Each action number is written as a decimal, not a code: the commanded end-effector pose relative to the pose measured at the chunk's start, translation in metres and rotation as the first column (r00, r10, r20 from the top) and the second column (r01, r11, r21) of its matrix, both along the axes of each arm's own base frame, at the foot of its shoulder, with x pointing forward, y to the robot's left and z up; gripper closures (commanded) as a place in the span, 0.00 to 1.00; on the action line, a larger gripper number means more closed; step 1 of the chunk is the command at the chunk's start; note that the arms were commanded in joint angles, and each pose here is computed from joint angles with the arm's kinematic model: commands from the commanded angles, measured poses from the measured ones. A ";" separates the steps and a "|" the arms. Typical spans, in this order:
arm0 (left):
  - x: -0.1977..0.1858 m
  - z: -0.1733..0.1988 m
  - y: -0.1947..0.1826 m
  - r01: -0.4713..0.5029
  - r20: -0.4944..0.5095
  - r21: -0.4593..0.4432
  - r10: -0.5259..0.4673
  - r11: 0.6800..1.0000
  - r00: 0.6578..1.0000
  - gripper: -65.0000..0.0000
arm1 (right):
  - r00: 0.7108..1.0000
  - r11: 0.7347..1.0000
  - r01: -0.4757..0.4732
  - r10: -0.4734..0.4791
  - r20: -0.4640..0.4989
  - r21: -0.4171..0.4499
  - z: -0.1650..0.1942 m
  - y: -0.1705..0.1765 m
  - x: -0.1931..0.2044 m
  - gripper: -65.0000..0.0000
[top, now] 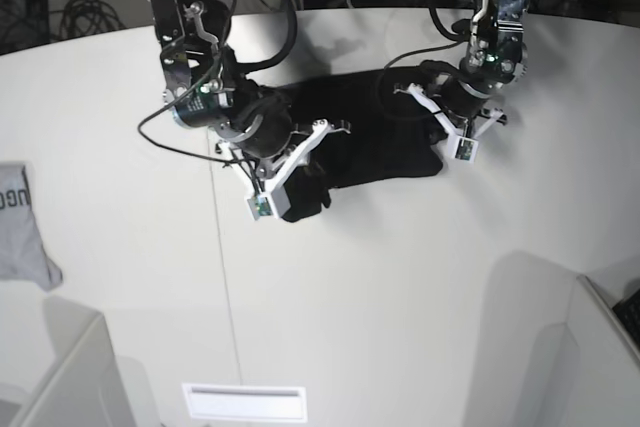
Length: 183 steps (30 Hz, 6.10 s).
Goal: Fold the T-shirt properly
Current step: 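Grasp the strip end with the right gripper and fold it onto the left gripper, then release the left gripper and press the folded bundle flat with the right gripper, then grasp the bundle with the left gripper and rotate it upright on the table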
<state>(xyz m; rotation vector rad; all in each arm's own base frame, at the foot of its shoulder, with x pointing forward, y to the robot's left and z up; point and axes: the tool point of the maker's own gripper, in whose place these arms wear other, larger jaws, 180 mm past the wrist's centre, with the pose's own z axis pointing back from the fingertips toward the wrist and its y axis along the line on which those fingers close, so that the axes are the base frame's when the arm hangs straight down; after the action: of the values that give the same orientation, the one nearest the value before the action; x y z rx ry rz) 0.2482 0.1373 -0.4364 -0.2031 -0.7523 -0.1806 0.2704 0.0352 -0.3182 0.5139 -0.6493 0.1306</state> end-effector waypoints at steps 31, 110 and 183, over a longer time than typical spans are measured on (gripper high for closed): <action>-0.029 -0.015 0.002 0.029 -0.105 0.030 -0.026 0.999 0.994 1.00 | 0.972 0.969 -0.237 0.237 0.009 0.065 -0.023 0.112 -0.034 1.00; -0.078 0.076 0.224 -0.420 0.063 0.082 0.416 0.904 0.907 1.00 | 0.972 0.955 -0.221 0.233 0.041 -0.196 -0.051 0.009 -0.013 1.00; -0.029 0.019 0.016 -0.048 -0.155 -0.263 0.007 0.964 0.988 1.00 | 0.984 0.983 0.162 -0.154 0.092 -0.086 -0.036 -0.064 -0.012 1.00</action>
<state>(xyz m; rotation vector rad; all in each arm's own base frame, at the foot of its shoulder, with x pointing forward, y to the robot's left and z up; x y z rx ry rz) 0.2175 0.1551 -0.4211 -0.4544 -0.6187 -0.0189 0.2500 -0.0299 -0.3666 0.3542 -0.7111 0.0293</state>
